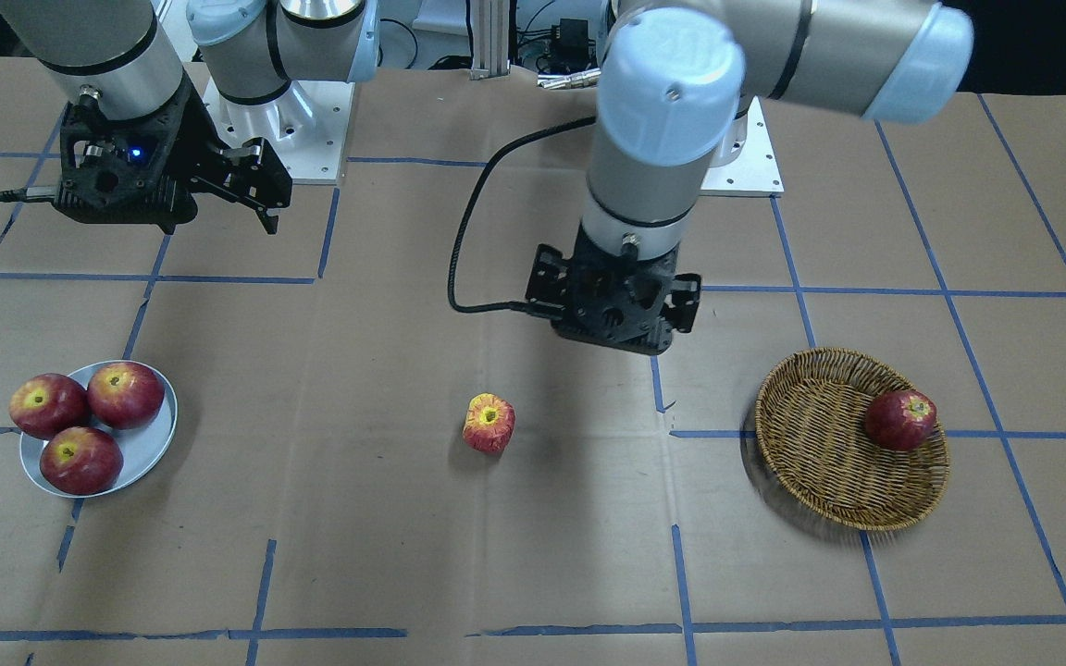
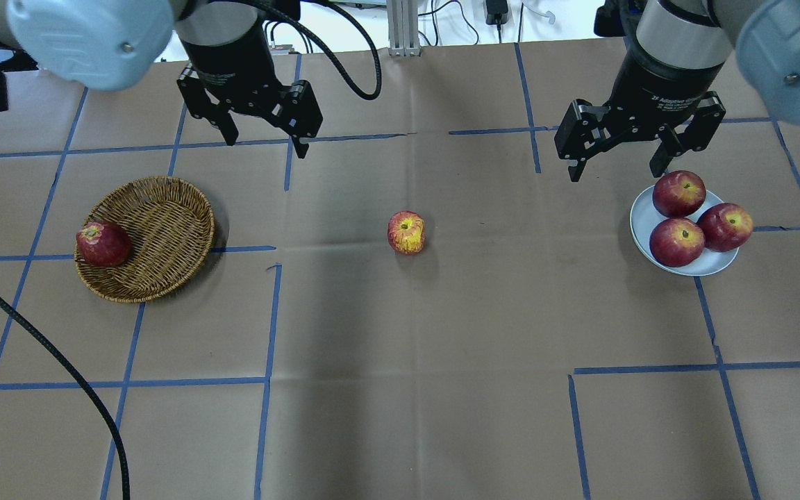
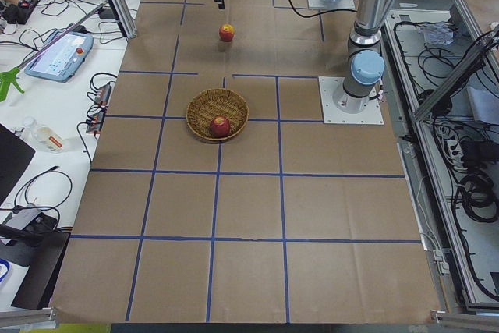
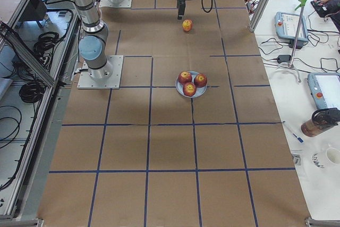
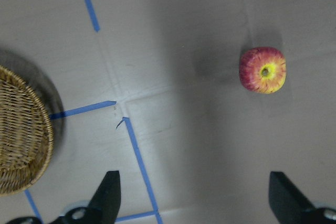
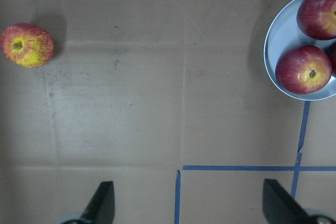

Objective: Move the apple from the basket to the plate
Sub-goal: 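Reach the right gripper across to the apple at the table center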

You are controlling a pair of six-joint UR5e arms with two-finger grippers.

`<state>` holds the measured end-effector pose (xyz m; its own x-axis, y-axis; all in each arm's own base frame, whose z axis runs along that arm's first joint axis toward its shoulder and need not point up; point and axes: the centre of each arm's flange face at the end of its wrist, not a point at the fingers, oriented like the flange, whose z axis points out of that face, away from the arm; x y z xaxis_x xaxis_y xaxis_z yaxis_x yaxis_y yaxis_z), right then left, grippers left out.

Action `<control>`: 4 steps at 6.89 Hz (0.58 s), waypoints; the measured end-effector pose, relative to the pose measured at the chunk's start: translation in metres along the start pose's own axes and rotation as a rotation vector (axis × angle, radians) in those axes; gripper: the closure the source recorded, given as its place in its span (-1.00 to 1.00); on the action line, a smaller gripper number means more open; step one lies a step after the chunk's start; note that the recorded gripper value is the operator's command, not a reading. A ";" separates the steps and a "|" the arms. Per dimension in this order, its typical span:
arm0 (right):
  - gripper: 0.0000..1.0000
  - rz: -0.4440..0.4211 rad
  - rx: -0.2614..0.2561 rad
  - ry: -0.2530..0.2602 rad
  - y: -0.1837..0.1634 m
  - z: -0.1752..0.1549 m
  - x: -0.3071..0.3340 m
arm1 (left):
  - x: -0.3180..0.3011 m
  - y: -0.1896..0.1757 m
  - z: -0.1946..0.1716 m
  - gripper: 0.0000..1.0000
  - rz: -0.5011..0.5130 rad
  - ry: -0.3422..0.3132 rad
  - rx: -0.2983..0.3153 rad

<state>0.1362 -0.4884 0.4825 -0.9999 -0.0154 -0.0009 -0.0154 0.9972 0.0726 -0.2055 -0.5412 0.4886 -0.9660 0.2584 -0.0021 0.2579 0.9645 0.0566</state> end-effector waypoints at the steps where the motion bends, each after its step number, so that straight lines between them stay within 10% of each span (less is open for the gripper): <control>1: -1.00 0.022 0.009 -0.001 -0.001 -0.001 -0.002 | -0.007 0.013 -0.015 -0.98 0.004 -0.003 0.015; 4: -1.00 0.076 0.058 -0.002 -0.010 0.008 -0.047 | -0.017 0.037 -0.051 -0.98 -0.011 -0.011 0.081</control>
<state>0.1831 -0.4969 0.4739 -0.9982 0.0601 0.0009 0.0601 0.9981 0.0146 -0.1803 -0.5132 0.5417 -0.9688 0.2474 -0.0128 0.2477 0.9685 -0.0249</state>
